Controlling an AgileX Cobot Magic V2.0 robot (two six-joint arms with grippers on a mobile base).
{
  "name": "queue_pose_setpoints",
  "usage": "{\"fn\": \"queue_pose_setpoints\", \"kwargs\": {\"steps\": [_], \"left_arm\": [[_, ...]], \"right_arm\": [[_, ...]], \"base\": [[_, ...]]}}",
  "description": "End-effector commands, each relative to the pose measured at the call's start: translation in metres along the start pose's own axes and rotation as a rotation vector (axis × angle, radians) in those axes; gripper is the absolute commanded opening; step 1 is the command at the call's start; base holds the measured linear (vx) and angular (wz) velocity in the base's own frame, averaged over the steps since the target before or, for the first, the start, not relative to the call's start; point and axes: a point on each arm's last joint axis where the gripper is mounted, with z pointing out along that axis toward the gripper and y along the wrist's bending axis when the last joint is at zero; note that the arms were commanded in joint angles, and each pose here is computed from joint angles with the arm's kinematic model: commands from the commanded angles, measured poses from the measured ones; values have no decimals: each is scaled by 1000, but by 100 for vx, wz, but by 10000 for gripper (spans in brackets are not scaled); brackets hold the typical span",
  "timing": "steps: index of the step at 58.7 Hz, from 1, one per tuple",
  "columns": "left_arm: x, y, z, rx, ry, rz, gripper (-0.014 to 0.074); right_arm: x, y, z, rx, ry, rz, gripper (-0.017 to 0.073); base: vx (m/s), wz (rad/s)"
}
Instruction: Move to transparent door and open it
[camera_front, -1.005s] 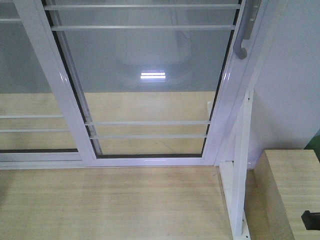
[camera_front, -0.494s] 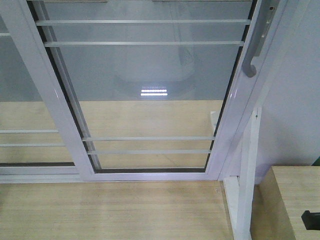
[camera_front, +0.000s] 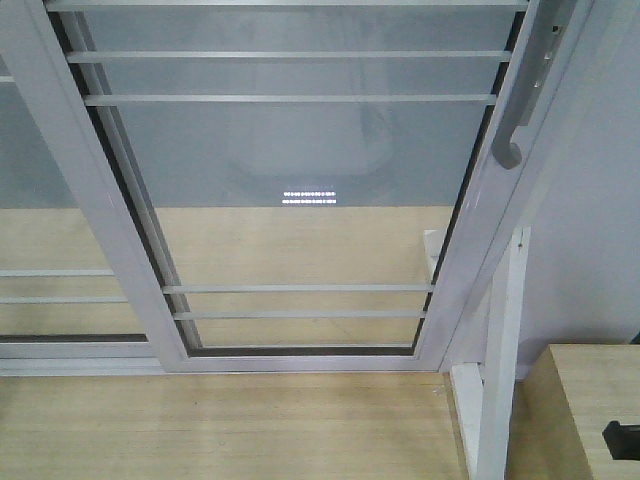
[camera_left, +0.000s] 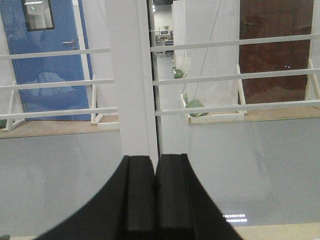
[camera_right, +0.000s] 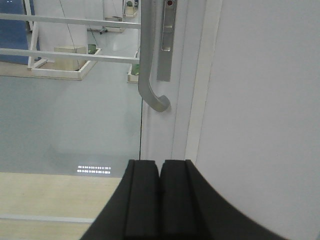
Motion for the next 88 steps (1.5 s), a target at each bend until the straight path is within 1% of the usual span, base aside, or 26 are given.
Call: {"fn": "queue_pose_setpoints", "kwargs": {"steps": [1, 68, 72, 76, 82, 85, 88], "left_arm": [[2, 0, 0, 0, -63, -9, -6], [3, 0, 0, 0, -53, -9, -6], [0, 0, 0, -2, -80, -12, -6], [-1, 0, 0, -4, -101, -14, -6], [-7, 1, -1, -8, -157, -14, -6], [-9, 1, -1, -10, -185, -43, -6], [-12, 2, -2, -10, -208, -73, -6]], "right_arm": [[-4, 0, 0, 2, -85, -10, -8], [-4, 0, 0, 1, -87, -10, -8], [-7, 0, 0, 0, -117, -10, -8], [-13, 1, -1, -3, -177, -4, -8], [-20, 1, -2, -5, -258, -10, -8], [-24, 1, -3, -5, -302, -20, -8], [-28, 1, -5, -7, -352, -11, -8]], "base": [[5, -1], [1, 0], [0, 0], [0, 0], [0, 0], [0, 0], [0, 0]]}}
